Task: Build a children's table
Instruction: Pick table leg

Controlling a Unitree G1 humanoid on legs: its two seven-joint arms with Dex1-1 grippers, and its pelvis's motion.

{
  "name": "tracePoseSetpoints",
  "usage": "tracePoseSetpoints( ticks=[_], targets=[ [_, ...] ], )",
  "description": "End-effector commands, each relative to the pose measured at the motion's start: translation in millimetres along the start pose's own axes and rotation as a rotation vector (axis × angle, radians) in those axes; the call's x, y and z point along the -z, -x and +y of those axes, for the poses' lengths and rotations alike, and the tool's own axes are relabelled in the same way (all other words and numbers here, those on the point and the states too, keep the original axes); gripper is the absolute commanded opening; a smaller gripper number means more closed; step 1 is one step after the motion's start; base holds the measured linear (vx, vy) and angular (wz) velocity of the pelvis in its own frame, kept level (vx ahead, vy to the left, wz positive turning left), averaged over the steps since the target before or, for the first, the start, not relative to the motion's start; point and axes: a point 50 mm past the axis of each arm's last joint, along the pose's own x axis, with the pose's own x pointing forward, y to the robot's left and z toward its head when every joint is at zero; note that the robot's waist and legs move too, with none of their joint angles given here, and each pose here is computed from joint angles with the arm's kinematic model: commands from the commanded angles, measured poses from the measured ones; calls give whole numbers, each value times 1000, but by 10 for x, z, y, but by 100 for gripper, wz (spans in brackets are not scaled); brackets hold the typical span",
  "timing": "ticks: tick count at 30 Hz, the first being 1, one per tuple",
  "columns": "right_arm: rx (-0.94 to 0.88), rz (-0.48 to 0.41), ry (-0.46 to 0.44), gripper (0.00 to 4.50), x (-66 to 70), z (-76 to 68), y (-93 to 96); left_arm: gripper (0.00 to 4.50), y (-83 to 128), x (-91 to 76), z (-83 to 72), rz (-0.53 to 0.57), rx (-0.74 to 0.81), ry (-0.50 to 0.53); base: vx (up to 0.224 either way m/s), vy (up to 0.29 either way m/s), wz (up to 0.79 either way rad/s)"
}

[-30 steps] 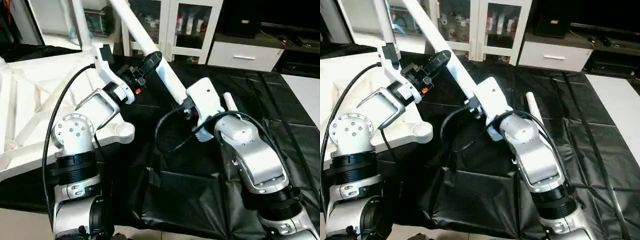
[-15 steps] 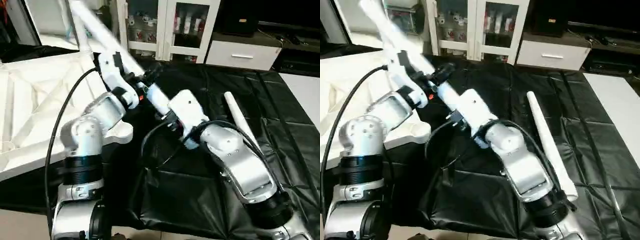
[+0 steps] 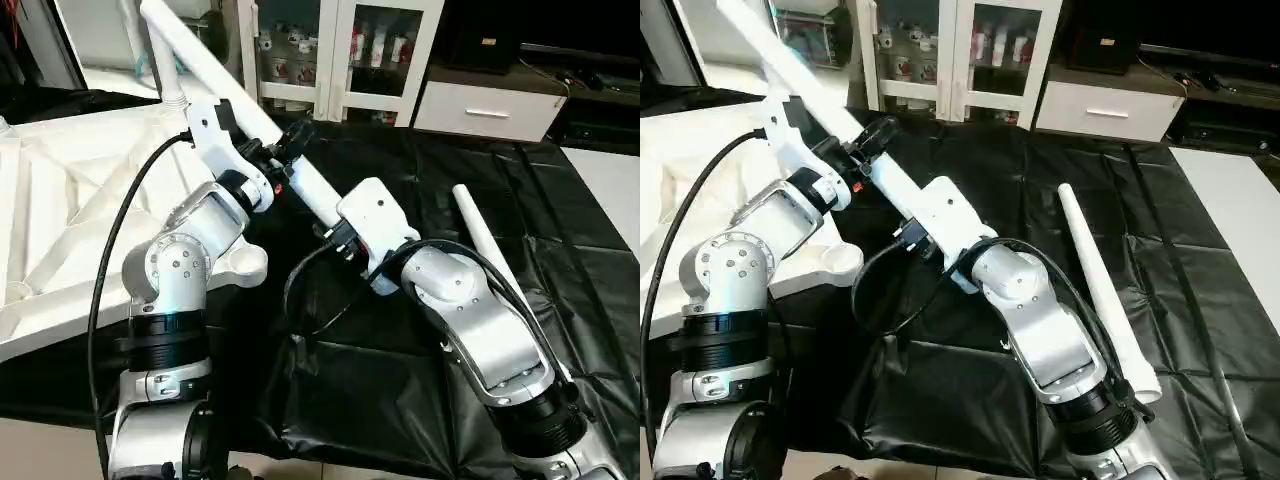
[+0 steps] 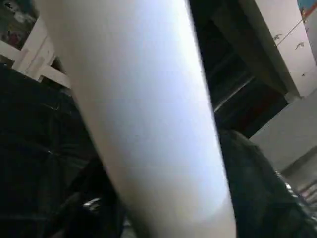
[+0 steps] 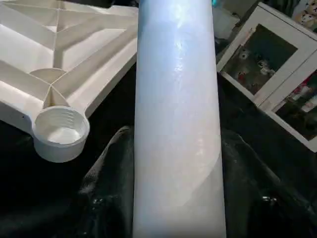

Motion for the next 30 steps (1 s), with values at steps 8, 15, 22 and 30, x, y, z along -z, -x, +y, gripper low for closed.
tracePoseSetpoints(
  ticks=[8,15,22,30],
  targets=[
    [87,13,20,182,-12,-95,-38,206,-29,46,-82,22,40,1,0,0,0],
    [91,-1,17,182,-33,-79,-59,191,-28,6,-58,-1,33,16,0,0,0],
    [-11,-150,-182,294,-202,-65,-15,180,-5,-231,-1,-60,36,-40,0,0,0],
    [-292,-316,-329,358,-291,-304,356,177,14,-481,87,-65,51,-103,0,0,0]
  ],
)
